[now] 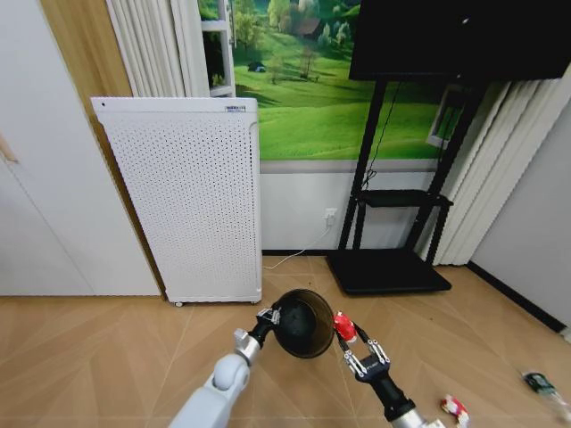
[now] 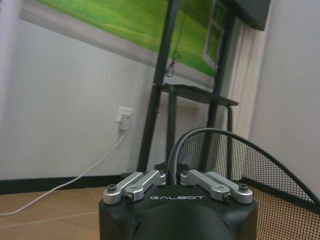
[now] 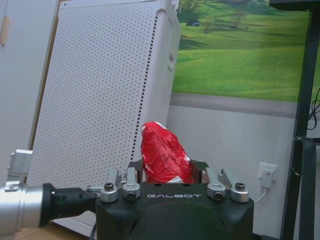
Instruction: Pick up the trash bin and place the garbage on the floor into it.
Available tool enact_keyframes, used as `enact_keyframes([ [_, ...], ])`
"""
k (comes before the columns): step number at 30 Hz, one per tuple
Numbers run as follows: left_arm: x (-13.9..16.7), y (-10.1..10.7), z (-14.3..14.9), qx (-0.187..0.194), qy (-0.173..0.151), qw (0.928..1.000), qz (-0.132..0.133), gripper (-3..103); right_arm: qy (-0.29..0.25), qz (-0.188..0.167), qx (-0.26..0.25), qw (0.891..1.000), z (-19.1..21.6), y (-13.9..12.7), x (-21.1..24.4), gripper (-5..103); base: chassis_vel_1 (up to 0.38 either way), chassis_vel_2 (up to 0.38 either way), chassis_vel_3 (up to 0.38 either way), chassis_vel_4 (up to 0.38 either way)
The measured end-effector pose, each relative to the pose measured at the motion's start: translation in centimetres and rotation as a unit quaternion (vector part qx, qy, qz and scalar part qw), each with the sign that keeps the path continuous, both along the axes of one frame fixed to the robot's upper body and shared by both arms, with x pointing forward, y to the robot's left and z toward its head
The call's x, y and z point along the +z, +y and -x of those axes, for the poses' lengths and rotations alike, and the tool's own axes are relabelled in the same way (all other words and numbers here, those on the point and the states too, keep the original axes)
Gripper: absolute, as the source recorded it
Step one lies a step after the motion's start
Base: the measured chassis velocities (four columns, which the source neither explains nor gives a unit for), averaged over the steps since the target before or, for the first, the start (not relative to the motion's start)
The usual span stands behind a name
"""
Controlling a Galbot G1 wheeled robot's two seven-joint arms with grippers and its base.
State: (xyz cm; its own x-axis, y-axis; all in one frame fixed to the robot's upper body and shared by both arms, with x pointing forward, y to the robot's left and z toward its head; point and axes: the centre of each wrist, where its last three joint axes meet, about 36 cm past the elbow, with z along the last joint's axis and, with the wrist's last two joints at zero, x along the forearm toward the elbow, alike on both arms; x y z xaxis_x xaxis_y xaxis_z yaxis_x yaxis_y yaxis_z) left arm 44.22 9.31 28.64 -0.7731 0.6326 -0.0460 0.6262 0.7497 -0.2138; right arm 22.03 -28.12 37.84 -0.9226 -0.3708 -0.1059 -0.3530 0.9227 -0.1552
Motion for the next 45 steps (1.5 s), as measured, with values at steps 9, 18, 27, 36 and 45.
enact_keyframes([
  [9,1.1,-1.6,3.8,-0.063,-0.003,0.9978,0.02,7,0.029,0.01,-0.005,1.0,0.2,0.2,-2.7,50,0.0,0.0,0.0,0.0],
  [18,-0.2,1.7,6.3,-0.057,-0.003,0.9984,-0.004,7,0.04,0.012,-0.007,0.999,0.5,0.3,-3.6,63,0.0,0.0,0.0,0.0],
  [27,0.3,1.0,6.1,-0.045,-0.01,0.9989,0.009,7,0.038,0.013,-0.006,0.999,0.5,0.2,-3.8,95,0.0,0.0,0.0,0.0],
  [36,0.4,3.1,6.3,0.009,0.005,0.9997,0.024,7,0.006,-0.027,-0.051,0.998,0.0,-0.3,-1.7,100,0.0,0.0,0.0,0.0],
  [45,0.6,7.2,6.4,0.076,0.013,0.9965,0.033,7,0.004,-0.036,-0.069,0.997,-0.1,-0.7,-1.2,100,0.0,0.0,0.0,0.0],
])
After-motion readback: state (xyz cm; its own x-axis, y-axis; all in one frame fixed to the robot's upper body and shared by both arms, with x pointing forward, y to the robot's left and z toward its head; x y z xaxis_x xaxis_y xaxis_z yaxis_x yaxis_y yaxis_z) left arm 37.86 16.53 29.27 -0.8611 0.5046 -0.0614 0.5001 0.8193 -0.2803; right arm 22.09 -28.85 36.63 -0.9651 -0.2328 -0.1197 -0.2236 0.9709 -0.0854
